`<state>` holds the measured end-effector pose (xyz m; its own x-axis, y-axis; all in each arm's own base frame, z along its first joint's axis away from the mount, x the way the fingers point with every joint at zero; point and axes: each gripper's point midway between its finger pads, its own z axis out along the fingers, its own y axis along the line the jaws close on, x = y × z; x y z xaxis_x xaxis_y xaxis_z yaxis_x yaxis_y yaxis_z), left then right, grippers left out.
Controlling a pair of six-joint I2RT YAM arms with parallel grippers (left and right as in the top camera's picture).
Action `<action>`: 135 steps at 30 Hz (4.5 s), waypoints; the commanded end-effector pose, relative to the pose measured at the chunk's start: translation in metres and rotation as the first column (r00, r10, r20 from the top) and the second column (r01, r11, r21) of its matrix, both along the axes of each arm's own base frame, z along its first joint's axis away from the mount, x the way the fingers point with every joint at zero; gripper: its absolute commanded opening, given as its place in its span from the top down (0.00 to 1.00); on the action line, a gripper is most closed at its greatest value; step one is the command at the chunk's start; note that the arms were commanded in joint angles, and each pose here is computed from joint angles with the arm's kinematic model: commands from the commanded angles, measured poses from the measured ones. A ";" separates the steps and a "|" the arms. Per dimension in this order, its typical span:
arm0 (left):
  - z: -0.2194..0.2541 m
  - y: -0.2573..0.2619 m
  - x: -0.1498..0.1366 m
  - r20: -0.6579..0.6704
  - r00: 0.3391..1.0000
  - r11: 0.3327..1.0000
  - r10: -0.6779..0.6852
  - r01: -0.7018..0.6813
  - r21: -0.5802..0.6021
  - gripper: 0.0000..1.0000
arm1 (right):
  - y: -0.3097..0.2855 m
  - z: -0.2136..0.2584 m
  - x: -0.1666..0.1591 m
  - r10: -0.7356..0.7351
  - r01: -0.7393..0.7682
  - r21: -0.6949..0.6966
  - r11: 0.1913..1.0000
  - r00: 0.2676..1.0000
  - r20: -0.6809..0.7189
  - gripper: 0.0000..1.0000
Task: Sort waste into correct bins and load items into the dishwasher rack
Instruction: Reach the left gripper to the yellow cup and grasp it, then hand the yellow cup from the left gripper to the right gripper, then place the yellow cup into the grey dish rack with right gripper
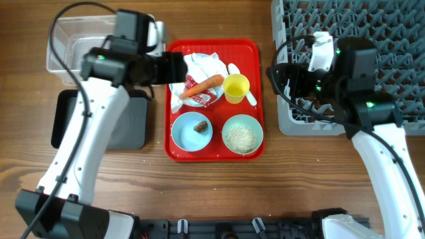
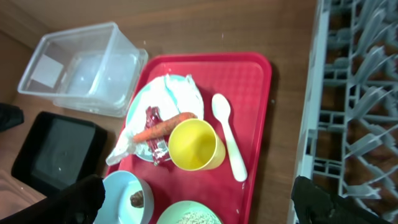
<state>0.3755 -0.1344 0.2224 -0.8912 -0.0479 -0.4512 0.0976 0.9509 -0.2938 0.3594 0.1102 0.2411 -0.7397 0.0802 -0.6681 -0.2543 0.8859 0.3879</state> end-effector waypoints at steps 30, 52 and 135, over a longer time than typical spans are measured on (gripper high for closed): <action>-0.153 -0.139 0.044 -0.049 0.970 0.967 -0.238 0.242 0.082 0.59 | -0.070 0.048 -0.005 -0.211 0.221 -0.105 0.970 0.973 0.095 0.05; -0.127 -0.146 0.038 -0.008 0.966 0.964 -0.257 0.257 0.069 0.96 | -0.070 0.039 -0.004 -0.213 0.219 -0.110 0.970 0.975 0.062 0.09; 0.009 -0.084 0.018 0.095 0.930 0.822 -0.356 0.360 -0.442 0.29 | -0.161 -0.038 0.032 -0.456 0.416 -0.306 0.856 0.887 -0.070 0.45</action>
